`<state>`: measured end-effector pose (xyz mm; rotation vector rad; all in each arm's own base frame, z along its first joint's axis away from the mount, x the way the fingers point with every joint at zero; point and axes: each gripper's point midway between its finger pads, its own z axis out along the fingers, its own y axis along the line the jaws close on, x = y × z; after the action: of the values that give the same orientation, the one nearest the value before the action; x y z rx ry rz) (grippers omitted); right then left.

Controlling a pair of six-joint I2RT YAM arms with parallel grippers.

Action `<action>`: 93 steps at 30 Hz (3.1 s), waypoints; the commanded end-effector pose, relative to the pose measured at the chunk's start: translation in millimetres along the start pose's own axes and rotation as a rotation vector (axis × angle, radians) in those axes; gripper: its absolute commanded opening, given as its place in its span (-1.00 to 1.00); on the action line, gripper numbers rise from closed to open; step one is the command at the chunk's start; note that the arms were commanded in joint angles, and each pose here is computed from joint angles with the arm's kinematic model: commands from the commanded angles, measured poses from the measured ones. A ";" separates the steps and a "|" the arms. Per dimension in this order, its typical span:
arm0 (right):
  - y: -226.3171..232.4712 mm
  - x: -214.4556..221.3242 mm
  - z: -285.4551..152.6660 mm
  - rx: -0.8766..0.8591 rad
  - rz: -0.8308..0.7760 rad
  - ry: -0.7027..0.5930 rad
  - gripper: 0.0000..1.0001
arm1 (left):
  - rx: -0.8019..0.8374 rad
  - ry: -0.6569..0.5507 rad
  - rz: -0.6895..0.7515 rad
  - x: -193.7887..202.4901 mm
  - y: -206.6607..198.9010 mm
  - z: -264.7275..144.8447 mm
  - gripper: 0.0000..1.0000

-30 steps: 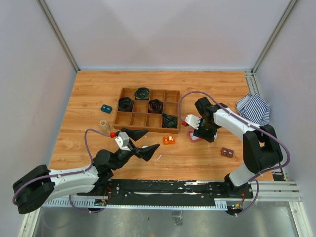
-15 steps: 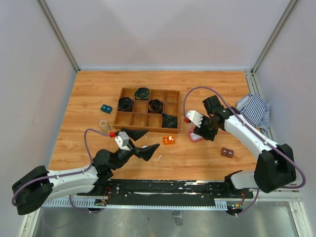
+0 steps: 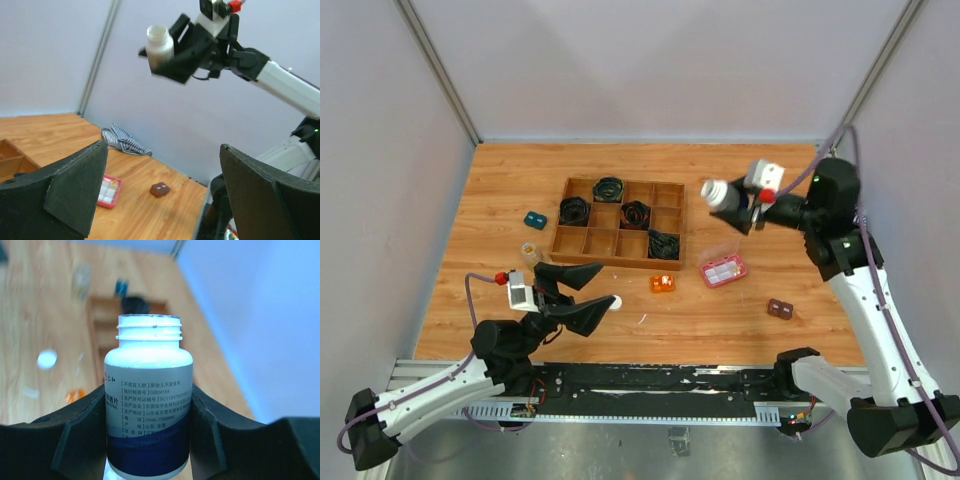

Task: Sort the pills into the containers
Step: Pour the pill from the pill bottle.

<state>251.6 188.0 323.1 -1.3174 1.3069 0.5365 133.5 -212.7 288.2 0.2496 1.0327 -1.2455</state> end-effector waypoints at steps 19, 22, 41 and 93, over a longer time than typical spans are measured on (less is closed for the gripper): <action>39.7 -118.8 -68.8 -0.130 -0.021 -0.536 -0.98 | -0.012 0.117 -0.063 14.3 -4.3 11.3 0.98; 36.9 -47.3 -57.0 -0.168 0.095 -0.366 -0.99 | -0.041 0.128 -0.008 22.7 6.6 6.0 0.99; 79.5 234.1 -57.9 -0.272 -0.062 0.298 -0.99 | -0.060 0.214 0.259 67.8 40.6 -7.8 0.99; 39.0 293.9 -29.2 -0.543 -0.311 0.816 -0.99 | -0.033 0.201 0.276 70.2 39.2 -13.4 0.99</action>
<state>286.2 64.3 47.1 -2.2609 1.5866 0.1575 161.4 -242.8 230.4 0.4680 1.1485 -0.9831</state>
